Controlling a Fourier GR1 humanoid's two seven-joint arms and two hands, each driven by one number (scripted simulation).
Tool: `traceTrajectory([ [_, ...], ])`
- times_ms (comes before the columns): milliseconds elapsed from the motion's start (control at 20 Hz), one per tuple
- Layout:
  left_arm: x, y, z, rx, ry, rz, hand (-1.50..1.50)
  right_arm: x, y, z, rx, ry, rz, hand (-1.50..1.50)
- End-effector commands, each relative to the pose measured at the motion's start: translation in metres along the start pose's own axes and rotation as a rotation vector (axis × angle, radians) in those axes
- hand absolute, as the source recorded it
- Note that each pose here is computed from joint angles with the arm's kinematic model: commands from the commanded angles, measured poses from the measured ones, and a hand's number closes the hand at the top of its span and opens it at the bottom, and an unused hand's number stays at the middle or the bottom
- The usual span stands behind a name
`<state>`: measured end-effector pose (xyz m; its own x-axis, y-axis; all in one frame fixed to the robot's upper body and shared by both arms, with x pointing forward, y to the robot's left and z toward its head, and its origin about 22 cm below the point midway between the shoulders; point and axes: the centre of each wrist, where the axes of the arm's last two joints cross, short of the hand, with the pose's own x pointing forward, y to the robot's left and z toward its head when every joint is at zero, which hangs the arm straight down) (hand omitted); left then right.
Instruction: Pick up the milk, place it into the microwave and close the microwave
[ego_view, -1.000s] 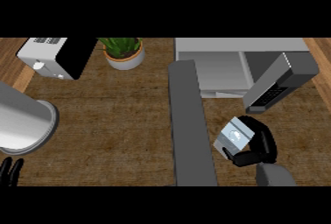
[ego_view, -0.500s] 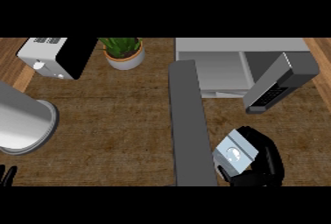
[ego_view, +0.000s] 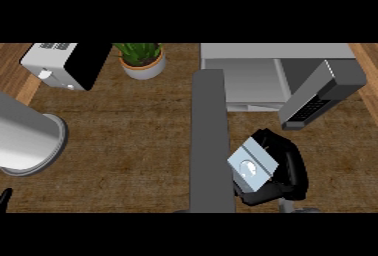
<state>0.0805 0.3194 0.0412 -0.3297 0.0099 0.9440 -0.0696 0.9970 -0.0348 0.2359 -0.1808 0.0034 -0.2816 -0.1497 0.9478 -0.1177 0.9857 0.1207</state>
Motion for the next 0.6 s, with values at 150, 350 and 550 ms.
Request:
traceTrajectory([
  [150,-0.009,0.020,0.006,-0.003,0.008,-0.020,-1.50,-0.011,0.038,-0.037,-0.091,-0.033,0.129,1.50],
  [350,-0.001,0.014,0.011,-0.007,0.014,-0.029,-1.50,-0.020,0.027,-0.063,-0.183,0.024,0.181,1.50],
  [550,-0.013,0.006,0.002,-0.024,0.021,-0.004,-1.50,-0.048,-0.003,-0.082,-0.226,0.081,0.188,1.50],
])
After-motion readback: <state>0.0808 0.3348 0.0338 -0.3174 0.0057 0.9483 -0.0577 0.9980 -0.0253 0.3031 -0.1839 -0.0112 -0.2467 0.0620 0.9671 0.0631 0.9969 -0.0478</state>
